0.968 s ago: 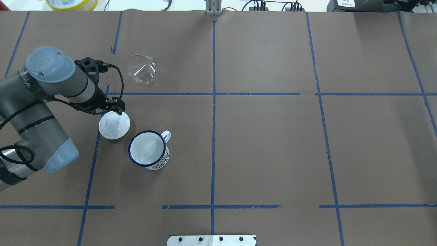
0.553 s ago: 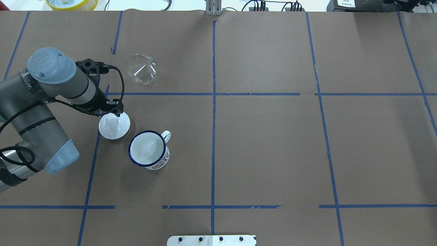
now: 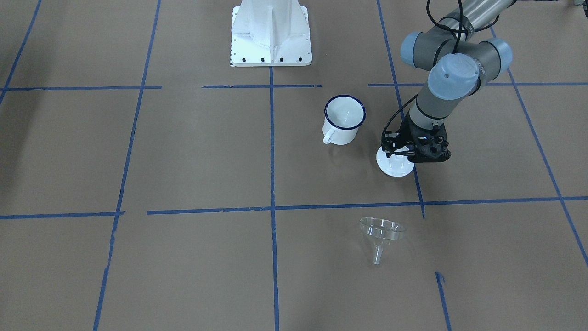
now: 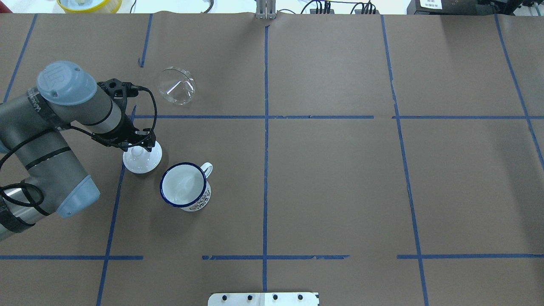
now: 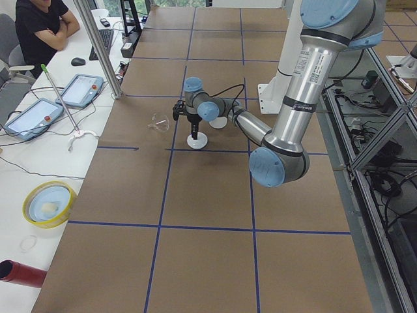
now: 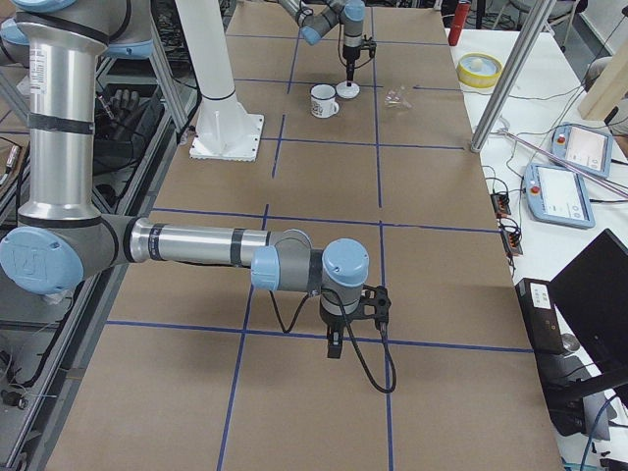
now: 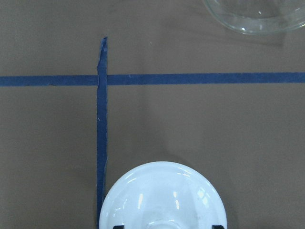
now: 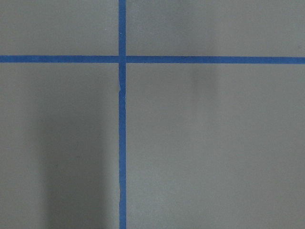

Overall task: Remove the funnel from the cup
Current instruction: 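Lower the left gripper and grasp the white lid by its knob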

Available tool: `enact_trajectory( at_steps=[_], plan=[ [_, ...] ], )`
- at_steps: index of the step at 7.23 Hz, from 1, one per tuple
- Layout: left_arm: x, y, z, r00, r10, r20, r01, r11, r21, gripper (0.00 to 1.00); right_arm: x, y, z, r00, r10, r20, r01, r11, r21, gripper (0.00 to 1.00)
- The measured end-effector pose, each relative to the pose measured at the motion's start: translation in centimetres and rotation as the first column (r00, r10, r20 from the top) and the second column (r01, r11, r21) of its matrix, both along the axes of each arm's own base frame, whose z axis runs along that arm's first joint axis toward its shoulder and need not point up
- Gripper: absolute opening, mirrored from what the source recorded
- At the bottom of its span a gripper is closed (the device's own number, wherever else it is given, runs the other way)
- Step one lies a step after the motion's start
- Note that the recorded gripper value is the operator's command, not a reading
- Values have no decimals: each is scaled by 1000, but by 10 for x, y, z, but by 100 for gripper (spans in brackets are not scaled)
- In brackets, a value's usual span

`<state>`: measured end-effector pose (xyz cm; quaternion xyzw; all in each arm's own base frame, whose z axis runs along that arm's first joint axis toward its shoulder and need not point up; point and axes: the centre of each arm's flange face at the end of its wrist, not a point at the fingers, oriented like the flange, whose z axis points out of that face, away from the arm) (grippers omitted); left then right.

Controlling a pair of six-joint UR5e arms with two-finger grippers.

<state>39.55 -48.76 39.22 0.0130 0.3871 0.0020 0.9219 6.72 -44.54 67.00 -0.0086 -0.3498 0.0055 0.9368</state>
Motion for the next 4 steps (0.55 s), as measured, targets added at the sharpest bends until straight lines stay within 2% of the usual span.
enact_trajectory(
  at_steps=[4],
  plan=[
    [4,1,5,1000,9,5,-9,1000,-8,52,0,0,0,1000,0,0,0,1000,0,100]
  ],
)
